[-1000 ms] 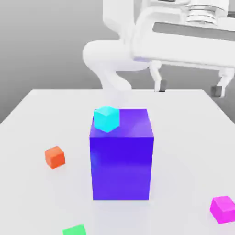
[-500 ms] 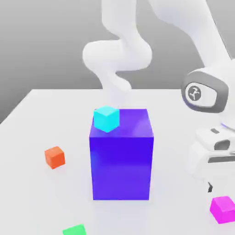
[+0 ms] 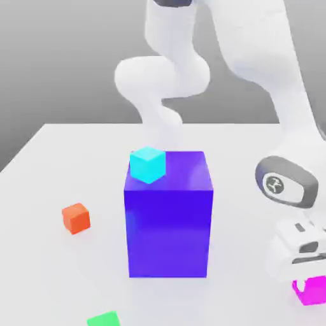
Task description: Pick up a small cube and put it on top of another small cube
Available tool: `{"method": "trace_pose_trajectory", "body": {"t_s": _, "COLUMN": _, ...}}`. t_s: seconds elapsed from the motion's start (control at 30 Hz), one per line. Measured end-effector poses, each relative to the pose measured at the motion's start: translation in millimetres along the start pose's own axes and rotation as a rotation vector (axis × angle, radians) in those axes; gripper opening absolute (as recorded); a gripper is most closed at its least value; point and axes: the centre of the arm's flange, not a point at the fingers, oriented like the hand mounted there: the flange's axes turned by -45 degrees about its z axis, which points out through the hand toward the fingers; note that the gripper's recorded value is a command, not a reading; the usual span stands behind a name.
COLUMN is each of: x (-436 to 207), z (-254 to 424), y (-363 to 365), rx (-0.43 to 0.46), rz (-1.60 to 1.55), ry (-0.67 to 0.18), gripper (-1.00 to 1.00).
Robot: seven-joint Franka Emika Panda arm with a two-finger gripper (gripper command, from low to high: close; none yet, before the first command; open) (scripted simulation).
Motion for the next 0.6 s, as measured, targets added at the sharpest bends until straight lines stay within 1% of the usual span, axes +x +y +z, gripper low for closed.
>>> {"method": "trace_pose_trajectory", "body": {"t_s": 0.03, "x": 0.6, "z": -12.7, "y": 2.9, "rx": -0.002, "rz": 0.006, "ry": -0.001, "gripper": -1.00}}
{"method": "trace_pose_trajectory", "body": {"t_s": 0.07, "x": 10.0, "z": -19.5, "y": 25.8, "rx": -0.007, "rz": 0.065, "ry": -0.003, "gripper": -1.00}}
{"method": "trace_pose_trajectory", "body": {"t_s": 0.2, "x": 38.1, "z": -35.1, "y": 131.5, "rx": -0.020, "rz": 0.326, "ry": -0.008, "gripper": -1.00}}
{"method": "trace_pose_trajectory", "body": {"t_s": 0.37, "x": 39.1, "z": -53.6, "y": 258.2, "rx": -0.015, "rz": 0.630, "ry": -0.006, "gripper": -1.00}}
{"method": "trace_pose_trajectory", "body": {"t_s": 0.43, "x": 34.1, "z": -52.2, "y": 307.8, "rx": -0.010, "rz": 0.751, "ry": -0.003, "gripper": -1.00}}
{"method": "trace_pose_trajectory", "body": {"t_s": 0.5, "x": 28.2, "z": -32.2, "y": 357.3, "rx": -0.004, "rz": 0.871, "ry": -0.001, "gripper": -1.00}}
{"method": "trace_pose_trajectory", "body": {"t_s": 0.53, "x": 25.1, "z": -19.5, "y": 375.9, "rx": -0.003, "rz": 0.917, "ry": 0.000, "gripper": 1.00}}
{"method": "trace_pose_trajectory", "body": {"t_s": 0.6, "x": 25.1, "z": -19.5, "y": 375.9, "rx": -0.003, "rz": 0.917, "ry": 0.000, "gripper": 1.00}}
